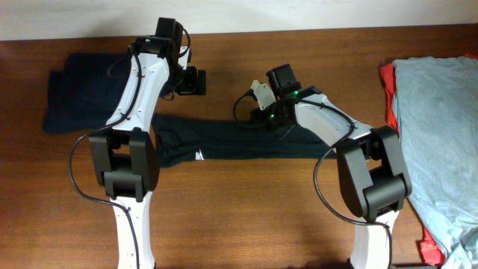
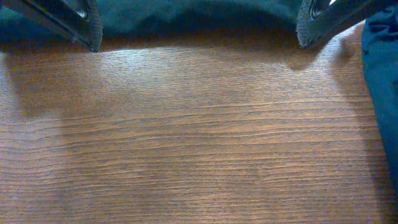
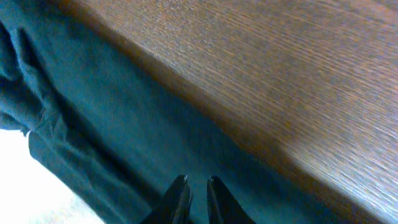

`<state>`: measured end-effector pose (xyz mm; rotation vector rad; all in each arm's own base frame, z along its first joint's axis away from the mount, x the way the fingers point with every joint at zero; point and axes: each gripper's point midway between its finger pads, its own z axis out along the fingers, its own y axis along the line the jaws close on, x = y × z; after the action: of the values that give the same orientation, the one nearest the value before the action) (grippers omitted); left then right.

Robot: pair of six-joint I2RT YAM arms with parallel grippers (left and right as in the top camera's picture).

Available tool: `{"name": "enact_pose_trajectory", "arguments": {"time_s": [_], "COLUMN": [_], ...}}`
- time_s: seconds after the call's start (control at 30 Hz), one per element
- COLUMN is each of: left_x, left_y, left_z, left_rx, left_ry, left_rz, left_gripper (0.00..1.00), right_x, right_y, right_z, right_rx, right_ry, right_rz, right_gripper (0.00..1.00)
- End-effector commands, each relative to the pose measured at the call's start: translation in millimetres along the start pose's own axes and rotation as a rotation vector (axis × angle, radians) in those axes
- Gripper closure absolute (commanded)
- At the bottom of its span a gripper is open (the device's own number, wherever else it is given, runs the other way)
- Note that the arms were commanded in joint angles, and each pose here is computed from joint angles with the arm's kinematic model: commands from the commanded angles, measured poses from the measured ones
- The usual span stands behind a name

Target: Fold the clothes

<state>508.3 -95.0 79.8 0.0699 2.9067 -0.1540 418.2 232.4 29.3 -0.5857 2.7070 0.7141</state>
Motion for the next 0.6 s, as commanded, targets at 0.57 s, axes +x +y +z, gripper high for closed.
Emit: {"name": "enact_pose_trajectory", "arguments": {"time_s": [0.57], "left_x": [-1.6], "left_y": [-3.4], "left_z": [1.8], "left_rx": [0.012], "left_ry": [-0.002], "left_rz": [0.005], "left_gripper": [0.01], "right_x": [40.3], "right_y": [48.6], "right_z": [32.9], "right_rx": [-0.047], "right_ry": [0.155], "right_rz": [-0.010], "right_gripper": [0.83]}}
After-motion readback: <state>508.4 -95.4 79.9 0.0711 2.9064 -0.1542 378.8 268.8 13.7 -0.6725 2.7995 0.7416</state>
